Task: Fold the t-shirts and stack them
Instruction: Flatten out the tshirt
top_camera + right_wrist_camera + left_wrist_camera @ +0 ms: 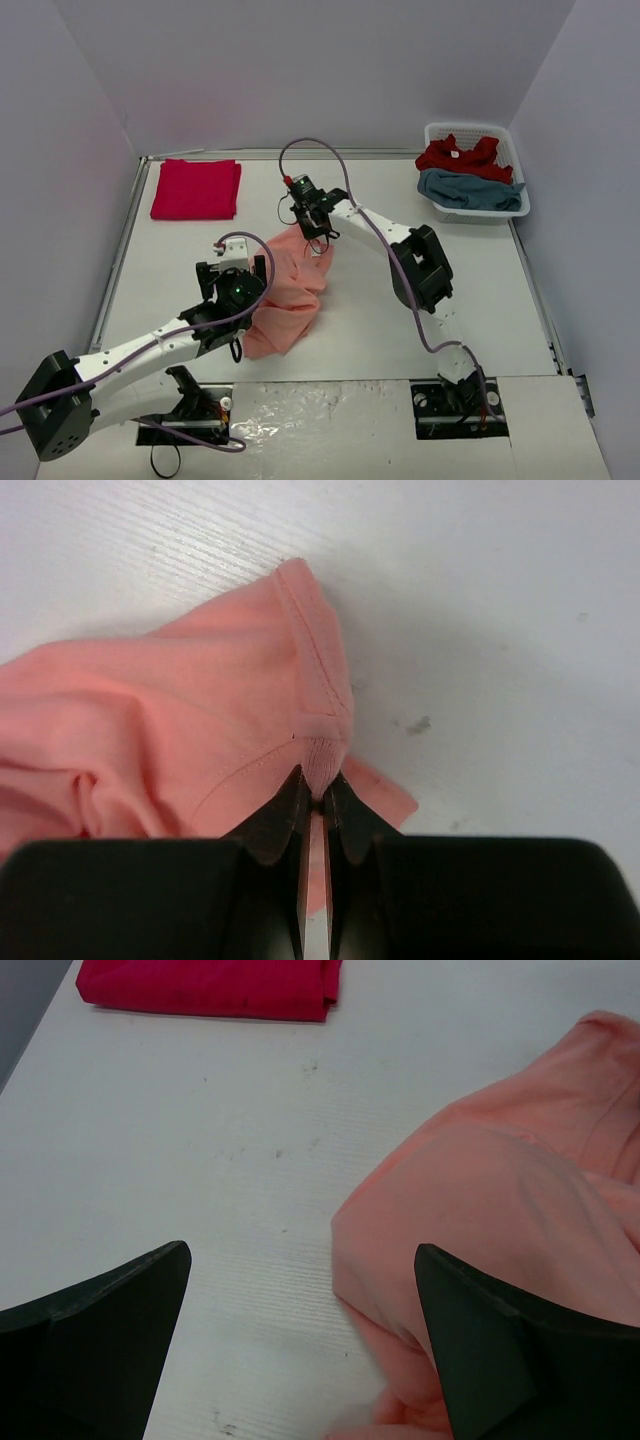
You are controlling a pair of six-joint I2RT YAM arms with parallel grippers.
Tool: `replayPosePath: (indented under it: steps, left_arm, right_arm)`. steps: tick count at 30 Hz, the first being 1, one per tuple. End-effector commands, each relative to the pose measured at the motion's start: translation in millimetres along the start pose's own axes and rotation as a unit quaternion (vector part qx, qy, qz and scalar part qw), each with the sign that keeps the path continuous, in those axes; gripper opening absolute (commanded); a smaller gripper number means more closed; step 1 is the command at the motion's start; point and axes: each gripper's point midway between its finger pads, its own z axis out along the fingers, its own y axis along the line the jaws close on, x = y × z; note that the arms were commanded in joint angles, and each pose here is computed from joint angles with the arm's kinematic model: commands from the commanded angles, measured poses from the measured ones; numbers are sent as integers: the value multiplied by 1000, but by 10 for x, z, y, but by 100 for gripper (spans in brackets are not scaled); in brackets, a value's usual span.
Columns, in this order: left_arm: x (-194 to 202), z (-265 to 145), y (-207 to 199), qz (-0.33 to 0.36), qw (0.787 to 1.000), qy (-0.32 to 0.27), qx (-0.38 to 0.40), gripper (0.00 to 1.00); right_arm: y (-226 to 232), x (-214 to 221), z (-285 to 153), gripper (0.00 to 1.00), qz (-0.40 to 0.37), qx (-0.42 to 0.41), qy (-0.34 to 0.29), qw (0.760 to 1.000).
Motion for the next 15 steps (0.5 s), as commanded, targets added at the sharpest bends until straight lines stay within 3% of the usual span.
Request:
replayPosePath:
  steps: [1, 10, 15]
  left_arm:
    - [-220, -8, -20, -26, 999, -19, -3, 94]
    - [-215, -10, -48, -27, 999, -17, 5, 94]
    - [-196, -5, -64, -26, 1000, -14, 8, 94]
  right_arm:
    - [-255, -489, -859, 0, 14, 35, -78, 996]
    - [-440, -799, -1853, 0, 36, 43, -153, 987]
    - [-626, -679, -2035, 0, 40, 80, -160, 983]
